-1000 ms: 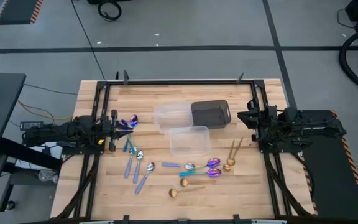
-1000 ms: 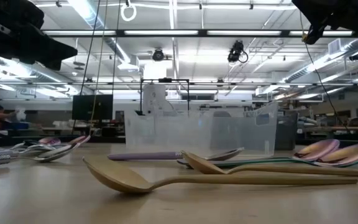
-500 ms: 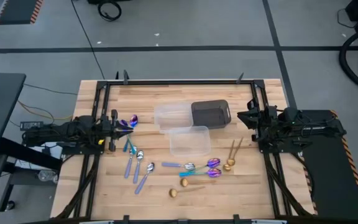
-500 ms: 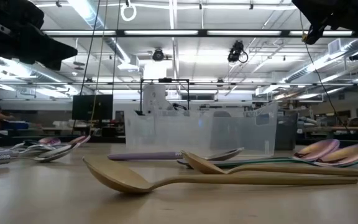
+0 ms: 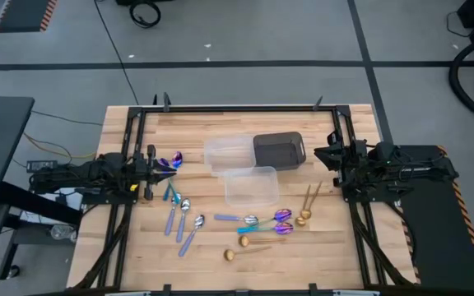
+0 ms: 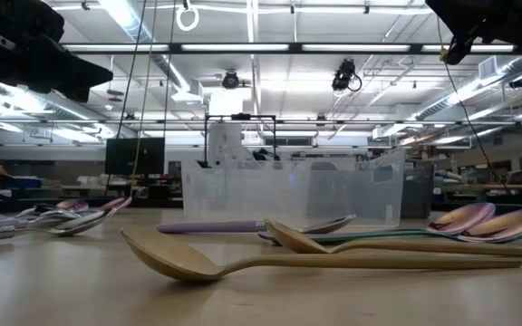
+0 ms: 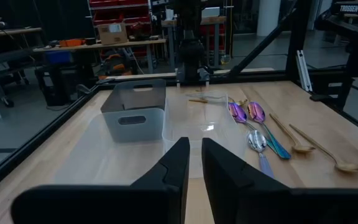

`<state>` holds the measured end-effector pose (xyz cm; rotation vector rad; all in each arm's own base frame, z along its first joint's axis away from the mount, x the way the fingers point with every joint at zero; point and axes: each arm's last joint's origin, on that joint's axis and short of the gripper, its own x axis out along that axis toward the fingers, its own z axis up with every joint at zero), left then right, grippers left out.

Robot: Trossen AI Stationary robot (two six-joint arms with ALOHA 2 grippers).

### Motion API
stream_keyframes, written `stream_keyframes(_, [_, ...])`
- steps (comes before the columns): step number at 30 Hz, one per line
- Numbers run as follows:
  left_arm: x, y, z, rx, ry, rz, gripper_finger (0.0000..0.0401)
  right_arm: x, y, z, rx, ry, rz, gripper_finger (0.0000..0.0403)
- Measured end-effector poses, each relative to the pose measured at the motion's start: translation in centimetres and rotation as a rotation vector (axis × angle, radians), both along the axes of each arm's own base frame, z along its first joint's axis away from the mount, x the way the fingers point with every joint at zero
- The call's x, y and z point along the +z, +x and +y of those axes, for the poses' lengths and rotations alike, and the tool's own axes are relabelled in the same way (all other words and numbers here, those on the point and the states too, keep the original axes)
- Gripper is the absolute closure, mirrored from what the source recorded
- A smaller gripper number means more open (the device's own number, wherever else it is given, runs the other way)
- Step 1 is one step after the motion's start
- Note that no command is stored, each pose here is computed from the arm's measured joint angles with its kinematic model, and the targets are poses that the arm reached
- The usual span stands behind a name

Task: Sort silverware by color (type)

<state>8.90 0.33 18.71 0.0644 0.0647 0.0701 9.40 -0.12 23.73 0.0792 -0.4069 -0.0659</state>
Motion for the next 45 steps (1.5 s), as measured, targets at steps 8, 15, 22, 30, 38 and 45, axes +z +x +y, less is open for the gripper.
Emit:
stream_keyframes(8, [0.0, 0.0, 0.0, 0.0, 0.0, 0.0, 0.0349, 0.0, 0.0, 0.0, 0.0, 0.0, 0.0, 0.0349])
stream_keyframes(15, [0.3, 0.0, 0.0, -0.002, 0.016, -0.025, 0.0349, 0.0, 0.0, 0.0, 0.0, 0.0, 0.0, 0.0349])
stream_keyframes(22, [1.4, 0.0, 0.0, -0.002, -0.145, -0.156, 0.0349, 0.1, 0.0, 0.0, 0.0, 0.0, -0.011, 0.0349])
stream_keyframes(30, [2.3, -0.1, 0.0, -0.009, -0.153, -0.244, 0.0349, 1.0, -0.5, 0.0, -0.002, -0.002, -0.109, 0.0349])
stream_keyframes(38, [4.0, -0.5, 0.1, 0.022, -0.124, -0.435, 0.0349, 0.9, -0.3, -0.3, -0.074, 0.082, -0.109, 0.0349])
stream_keyframes(45, [5.7, -1.0, 0.7, 0.218, -0.099, -0.618, 0.0349, 0.8, 1.4, -0.6, -0.168, 0.172, 0.068, 0.0356])
